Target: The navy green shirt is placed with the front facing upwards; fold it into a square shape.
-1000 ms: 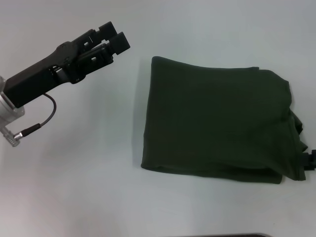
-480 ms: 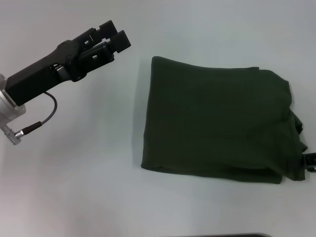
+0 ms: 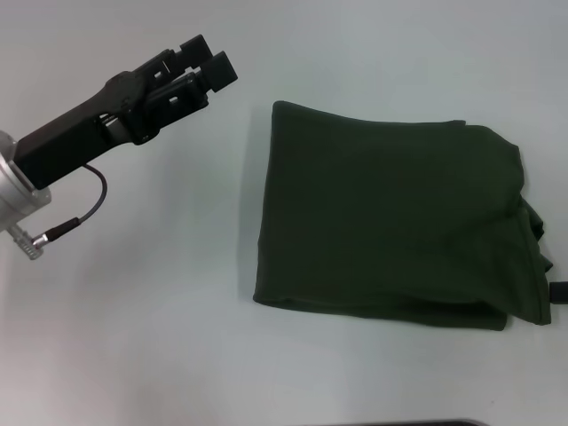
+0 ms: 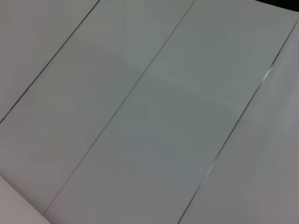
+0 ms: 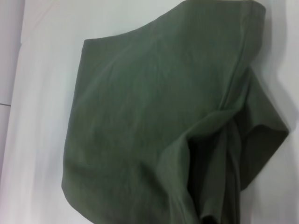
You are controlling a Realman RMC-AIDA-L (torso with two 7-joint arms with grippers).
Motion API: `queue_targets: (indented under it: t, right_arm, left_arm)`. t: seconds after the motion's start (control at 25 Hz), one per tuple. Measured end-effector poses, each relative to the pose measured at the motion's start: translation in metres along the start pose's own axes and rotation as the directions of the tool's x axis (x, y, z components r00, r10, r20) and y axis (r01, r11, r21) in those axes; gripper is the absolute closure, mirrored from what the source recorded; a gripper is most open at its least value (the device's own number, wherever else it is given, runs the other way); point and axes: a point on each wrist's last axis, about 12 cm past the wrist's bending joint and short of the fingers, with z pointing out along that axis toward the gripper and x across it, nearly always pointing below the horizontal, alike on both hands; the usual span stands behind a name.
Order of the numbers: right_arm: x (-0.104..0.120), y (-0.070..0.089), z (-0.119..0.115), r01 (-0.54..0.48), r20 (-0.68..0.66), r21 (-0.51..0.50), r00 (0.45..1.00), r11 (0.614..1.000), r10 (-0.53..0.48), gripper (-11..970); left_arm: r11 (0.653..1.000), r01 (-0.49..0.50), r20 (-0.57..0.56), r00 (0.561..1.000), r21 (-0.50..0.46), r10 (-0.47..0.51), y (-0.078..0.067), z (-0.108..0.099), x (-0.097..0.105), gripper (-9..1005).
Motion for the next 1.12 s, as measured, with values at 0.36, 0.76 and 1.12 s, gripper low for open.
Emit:
queue_targets:
  t: [0.36, 0.76, 1.12]
  right_arm:
    - [-0.002, 0.003, -0.024, 0.054, 0.132, -0.071, 0.990, 0.996, -0.045, 932]
    - [-0.014, 0.017, -0.028, 0.189, 0.291, -0.197, 0.948, 0.962, -0.126, 917]
    - [-0.042, 0.036, 0.004, 0.256, 0.261, -0.210, 0.945, 0.943, -0.199, 876]
  left_arm:
    - [0.999, 0.044, -0.107, 0.993, 0.030, -0.041, 0.000, 0.006, 0.000, 77]
    - [0.997, 0.062, -0.189, 0.980, 0.037, -0.054, -0.001, 0.003, 0.005, 76]
    - [0.993, 0.089, -0.291, 0.955, 0.083, -0.061, -0.007, 0.014, 0.024, 77]
